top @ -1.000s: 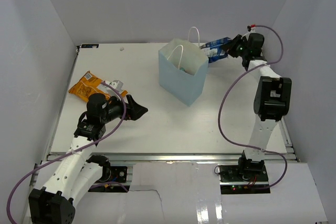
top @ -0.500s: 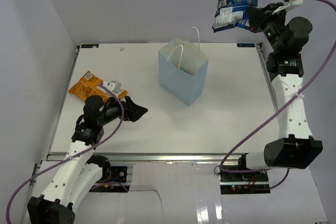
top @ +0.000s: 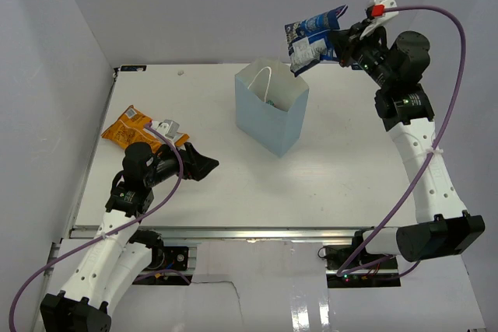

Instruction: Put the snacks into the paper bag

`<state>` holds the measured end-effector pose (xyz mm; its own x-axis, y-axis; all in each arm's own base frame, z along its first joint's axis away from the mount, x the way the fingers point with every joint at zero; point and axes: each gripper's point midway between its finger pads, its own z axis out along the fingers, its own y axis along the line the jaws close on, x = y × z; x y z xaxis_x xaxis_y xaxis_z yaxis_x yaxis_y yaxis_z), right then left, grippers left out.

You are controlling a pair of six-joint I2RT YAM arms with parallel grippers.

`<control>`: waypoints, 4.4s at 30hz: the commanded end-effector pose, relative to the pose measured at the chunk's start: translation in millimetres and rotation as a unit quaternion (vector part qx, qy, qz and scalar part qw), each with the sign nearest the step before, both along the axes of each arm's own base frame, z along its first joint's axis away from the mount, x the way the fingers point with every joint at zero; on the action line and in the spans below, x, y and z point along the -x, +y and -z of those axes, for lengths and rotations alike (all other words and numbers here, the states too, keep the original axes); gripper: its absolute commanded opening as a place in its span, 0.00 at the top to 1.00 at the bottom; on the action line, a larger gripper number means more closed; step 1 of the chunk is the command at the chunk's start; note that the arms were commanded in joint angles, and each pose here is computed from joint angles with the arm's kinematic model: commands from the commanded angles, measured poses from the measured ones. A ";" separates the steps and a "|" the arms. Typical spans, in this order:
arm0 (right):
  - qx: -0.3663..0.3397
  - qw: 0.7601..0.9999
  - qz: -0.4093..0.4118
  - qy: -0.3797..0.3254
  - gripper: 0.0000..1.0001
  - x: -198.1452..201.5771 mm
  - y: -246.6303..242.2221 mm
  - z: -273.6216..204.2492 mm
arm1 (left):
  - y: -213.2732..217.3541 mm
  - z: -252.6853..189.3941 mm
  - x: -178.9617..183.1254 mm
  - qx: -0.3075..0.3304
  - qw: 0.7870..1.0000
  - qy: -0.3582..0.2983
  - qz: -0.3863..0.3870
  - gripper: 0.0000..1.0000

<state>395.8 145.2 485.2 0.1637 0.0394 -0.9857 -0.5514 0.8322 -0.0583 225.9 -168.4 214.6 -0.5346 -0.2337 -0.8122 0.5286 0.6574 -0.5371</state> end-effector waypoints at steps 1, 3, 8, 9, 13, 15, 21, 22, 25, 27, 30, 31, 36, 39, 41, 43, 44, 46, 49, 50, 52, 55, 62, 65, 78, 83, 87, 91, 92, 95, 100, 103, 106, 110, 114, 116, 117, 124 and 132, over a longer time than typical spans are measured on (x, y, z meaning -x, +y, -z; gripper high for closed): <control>0.029 0.999 0.003 -0.021 0.92 -0.8 7.9 2.9 | -0.3 -9.9 -0.3 0.006 1.000 -0.019 0.003 0.02; 0.045 0.999 -0.003 -0.012 0.92 -6.4 19.2 18.7 | 0.1 -9.5 -0.6 0.005 1.000 -0.018 0.002 0.02; 0.068 0.998 -0.011 0.002 0.92 -11.9 39.0 45.4 | 0.6 -9.8 -0.5 0.005 1.000 -0.019 0.000 0.02; 0.075 0.997 -0.012 -0.001 0.92 -12.3 41.8 48.1 | 0.6 -9.8 -0.5 0.005 1.000 -0.019 0.000 0.02; 0.109 0.994 -0.017 0.006 0.92 -13.2 57.3 72.0 | 0.2 -9.6 -0.4 0.005 1.000 -0.018 0.002 0.02; 0.127 0.992 -0.022 0.010 0.91 -15.3 63.6 83.7 | 0.1 -9.9 -0.5 0.005 1.000 -0.018 0.002 0.02; 0.182 0.980 -0.072 0.034 0.70 -14.9 95.1 121.3 | -0.2 -9.9 0.0 0.006 1.000 -0.019 0.003 0.02; 0.184 0.979 -0.075 0.038 0.65 -15.4 98.7 123.5 | -0.1 -9.5 -0.4 0.005 1.000 -0.018 0.002 0.02; 0.182 0.979 -0.076 0.046 0.36 -17.3 102.1 121.3 | 1.1 -9.0 -1.8 0.004 1.000 -0.017 -0.003 0.02; 0.177 0.981 -0.076 0.040 0.23 -11.3 99.6 108.1 | 3.1 -6.1 -3.6 0.002 1.000 -0.010 -0.012 0.02; 0.179 0.980 -0.086 0.032 0.10 12.4 86.1 92.0 | 15.2 5.3 -14.3 -0.006 0.997 0.021 -0.067 0.02; 0.174 0.979 -0.104 0.014 0.06 30.7 77.4 78.0 | 23.7 8.5 -21.8 -0.012 0.994 0.028 -0.102 0.02; 0.177 0.970 -0.160 0.042 0.02 86.0 51.3 112.4 | 60.5 35.1 -43.1 -0.031 0.965 0.102 -0.239 0.03; 0.178 0.961 -0.188 0.093 0.02 116.2 37.3 168.6 | 88.3 42.4 -58.9 -0.052 0.934 0.146 -0.322 0.03; 0.184 0.947 -0.225 0.133 0.02 140.4 36.8 214.3 | 106.7 40.7 -75.2 -0.057 0.910 0.174 -0.373 0.03; 0.179 0.939 -0.250 0.157 0.02 154.9 37.8 241.4 | 124.5 45.8 -82.0 -0.067 0.886 0.199 -0.414 0.02; 0.179 0.935 -0.258 0.162 0.02 161.4 37.5 251.6 | 130.3 46.5 -86.6 -0.065 0.878 0.207 -0.426 0.02; 0.173 0.927 -0.276 0.184 0.02 172.0 36.9 280.1 | 149.9 46.2 -99.3 -0.052 0.855 0.227 -0.462 0.02; 0.171 0.923 -0.283 0.195 0.02 175.3 35.8 288.0 | 185.4 50.2 -112.8 -0.023 0.816 0.260 -0.515 0.02; 0.170 0.924 -0.284 0.193 0.02 175.8 35.7 287.1 | 203.9 46.4 -117.6 -0.006 0.796 0.264 -0.545 0.02; 0.168 0.924 -0.288 0.190 0.02 178.9 36.1 287.4 | 221.4 68.6 -115.2 -0.008 0.762 0.310 -0.568 0.02; 0.173 0.926 -0.277 0.189 0.02 177.3 33.5 288.8 | 249.8 86.2 -118.9 -0.012 0.726 0.342 -0.597 0.02; 0.176 0.929 -0.269 0.182 0.02 176.3 31.5 285.9 | 266.9 115.9 -142.4 -0.037 0.728 0.373 -0.574 0.04; 0.177 0.930 -0.265 0.181 0.02 175.3 30.7 285.4 | 265.8 133.0 -150.2 -0.050 0.735 0.389 -0.553 0.07; 0.174 0.927 -0.288 0.165 0.02 183.5 33.4 281.7 | 238.5 124.7 -162.9 -0.029 0.802 0.374 -0.464 0.91; 0.168 0.917 -0.343 0.118 0.02 205.7 41.7 269.2 | 202.4 72.7 -162.9 0.013 0.877 0.297 -0.378 1.00; 0.158 0.907 -0.374 0.109 0.02 216.5 46.0 263.9 | 133.5 22.3 -138.0 0.046 0.943 0.214 -0.250 1.00; 0.156 0.897 -0.395 0.123 0.02 216.3 49.1 245.7 | 81.7 -8.7 -107.2 0.053 0.972 0.154 -0.170 1.00; 0.159 0.896 -0.398 0.119 0.01 215.8 49.4 238.0 | 68.7 -14.3 -99.0 0.053 0.977 0.144 -0.150 1.00; 0.160 0.895 -0.404 0.102 0.01 212.2 51.8 206.3 | 50.8 -32.7 -71.4 0.062 0.987 0.107 -0.104 1.00; 0.136 0.898 -0.408 0.090 0.01 210.0 57.1 158.8 | 9.8 -61.3 -24.3 0.075 0.996 0.037 0.020 1.00; 0.098 0.907 -0.399 0.093 0.00 198.3 63.6 139.4 | -14.4 -65.7 0.3 0.072 0.993 0.016 0.089 1.00; 0.033 0.913 -0.375 0.156 0.04 185.9 75.6 136.6 | -37.0 -67.0 19.6 0.064 0.988 0.005 0.143 1.00; -0.059 0.907 -0.324 0.261 0.04 166.1 83.0 137.3 | -58.3 -80.8 45.5 0.058 0.979 -0.032 0.194 1.00; -0.115 0.886 -0.290 0.344 0.03 153.2 86.6 154.6 | -78.8 -102.1 75.1 0.066 0.964 -0.060 0.250 1.00; -0.129 0.874 -0.297 0.363 0.03 155.7 92.5 164.2 | -89.6 -105.0 86.2 0.066 0.957 -0.062 0.275 1.00; -0.137 0.866 -0.301 0.374 0.03 158.3 97.3 174.8 | -94.7 -105.6 85.7 0.063 0.956 -0.063 0.279 1.00; -0.135 0.848 -0.310 0.407 0.02 176.6 104.1 210.1 | -137.7 -107.5 106.7 0.038 0.939 -0.081 0.333 1.00; -0.134 0.832 -0.343 0.415 0.02 201.2 102.0 214.8 | -176.1 -105.2 110.9 0.014 0.929 -0.087 0.359 1.00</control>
<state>206.1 244.7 253.9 -0.7491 0.0835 -0.6572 -0.6100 0.3000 0.7334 108.4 -335.5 284.3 -0.5222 0.1850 -0.8325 0.8528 0.1198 -0.5084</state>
